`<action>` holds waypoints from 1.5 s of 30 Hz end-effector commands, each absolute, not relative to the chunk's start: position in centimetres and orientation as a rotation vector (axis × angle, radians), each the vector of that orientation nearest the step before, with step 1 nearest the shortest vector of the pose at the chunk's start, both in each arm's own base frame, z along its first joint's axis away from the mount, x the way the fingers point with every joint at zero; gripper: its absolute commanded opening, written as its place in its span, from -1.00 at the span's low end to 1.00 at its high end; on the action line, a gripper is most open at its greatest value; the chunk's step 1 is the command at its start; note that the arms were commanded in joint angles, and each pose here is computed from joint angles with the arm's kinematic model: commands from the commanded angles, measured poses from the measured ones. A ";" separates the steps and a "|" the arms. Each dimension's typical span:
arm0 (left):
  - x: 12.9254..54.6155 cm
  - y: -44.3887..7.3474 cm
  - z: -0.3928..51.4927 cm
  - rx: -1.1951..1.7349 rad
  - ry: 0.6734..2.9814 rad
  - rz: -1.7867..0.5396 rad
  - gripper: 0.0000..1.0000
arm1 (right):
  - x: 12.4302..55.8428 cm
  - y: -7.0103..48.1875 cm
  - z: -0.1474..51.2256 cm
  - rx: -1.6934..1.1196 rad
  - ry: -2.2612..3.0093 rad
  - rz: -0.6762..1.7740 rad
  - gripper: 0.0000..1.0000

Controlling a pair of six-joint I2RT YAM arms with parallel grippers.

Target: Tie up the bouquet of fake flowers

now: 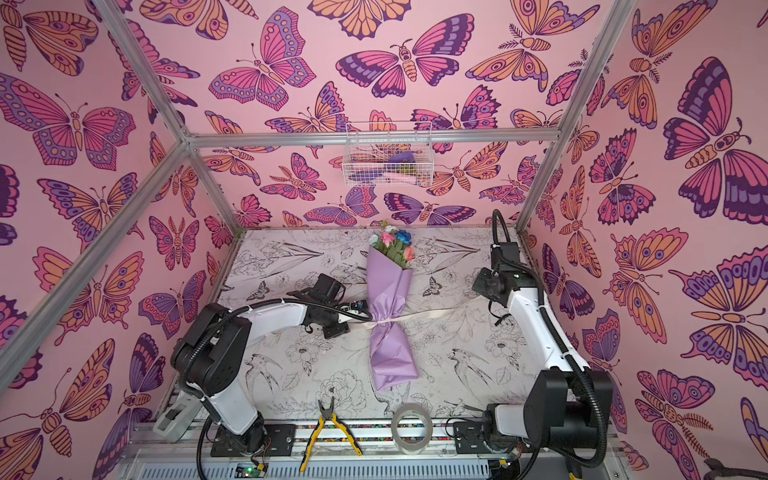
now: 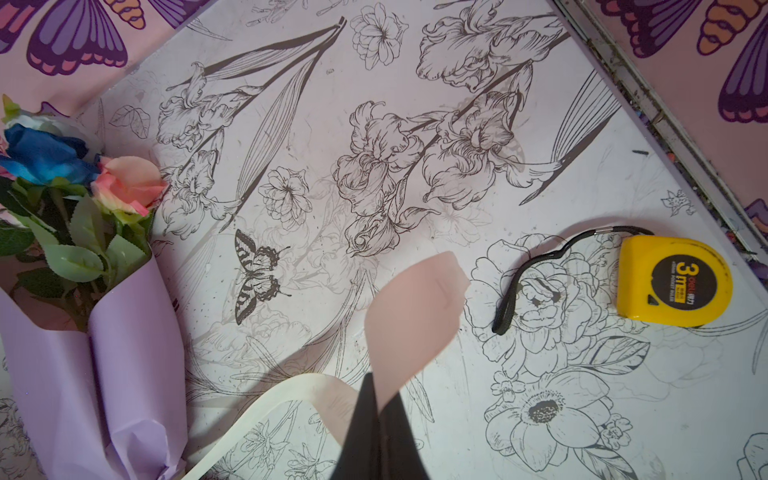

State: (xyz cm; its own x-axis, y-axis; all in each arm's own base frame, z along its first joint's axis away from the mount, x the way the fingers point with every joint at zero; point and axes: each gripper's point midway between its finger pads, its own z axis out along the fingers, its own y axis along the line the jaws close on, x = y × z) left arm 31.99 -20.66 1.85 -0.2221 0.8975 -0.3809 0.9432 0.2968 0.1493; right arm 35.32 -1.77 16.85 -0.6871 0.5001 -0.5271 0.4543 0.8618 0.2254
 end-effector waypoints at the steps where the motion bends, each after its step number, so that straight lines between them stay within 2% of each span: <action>1: 30.8 -17.2 -1.3 1.722 2.333 -0.013 -0.19 | 34.9 -1.9 17.5 0.664 2.439 0.077 -1.00; 4: 31.1 -16.9 -1.5 1.737 2.337 0.007 -0.22 | 34.8 -2.0 17.6 0.664 2.441 0.067 -1.00; 9: 30.8 -17.4 -1.1 1.741 2.343 -0.045 -0.64 | 34.6 -2.3 17.8 0.667 2.432 0.045 -1.00; 14: 30.8 -16.1 -0.5 1.732 2.368 0.037 -0.68 | 34.6 -2.6 18.3 0.664 2.416 0.026 -1.00; 17: 31.1 -17.0 1.4 1.686 2.328 -0.008 -1.00 | 34.6 -2.7 18.8 0.661 2.402 0.018 -1.00; 23: 32.0 -21.2 6.4 1.606 2.121 -0.088 -1.00 | 34.9 -1.1 20.8 0.564 2.382 0.133 -1.00; 30: 32.0 -27.0 11.8 1.511 1.793 -0.083 -1.00 | 35.3 2.7 26.5 0.378 2.286 0.338 -1.00; 35: 31.1 -30.6 14.5 1.471 1.652 -0.118 -1.00 | 35.9 7.9 30.0 0.170 2.257 0.414 -1.00; 45: 29.4 -34.4 14.1 1.546 1.434 -0.047 -1.00 | 37.3 22.2 33.6 -0.220 2.218 0.651 -1.00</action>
State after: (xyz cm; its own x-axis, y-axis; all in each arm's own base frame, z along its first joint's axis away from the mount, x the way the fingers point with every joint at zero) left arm 29.19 -33.74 14.28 0.2431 0.7381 -0.6294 0.8113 0.2009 0.5490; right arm 37.53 19.12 32.84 -0.6736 0.1117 -0.7307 -0.2663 0.8855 0.3808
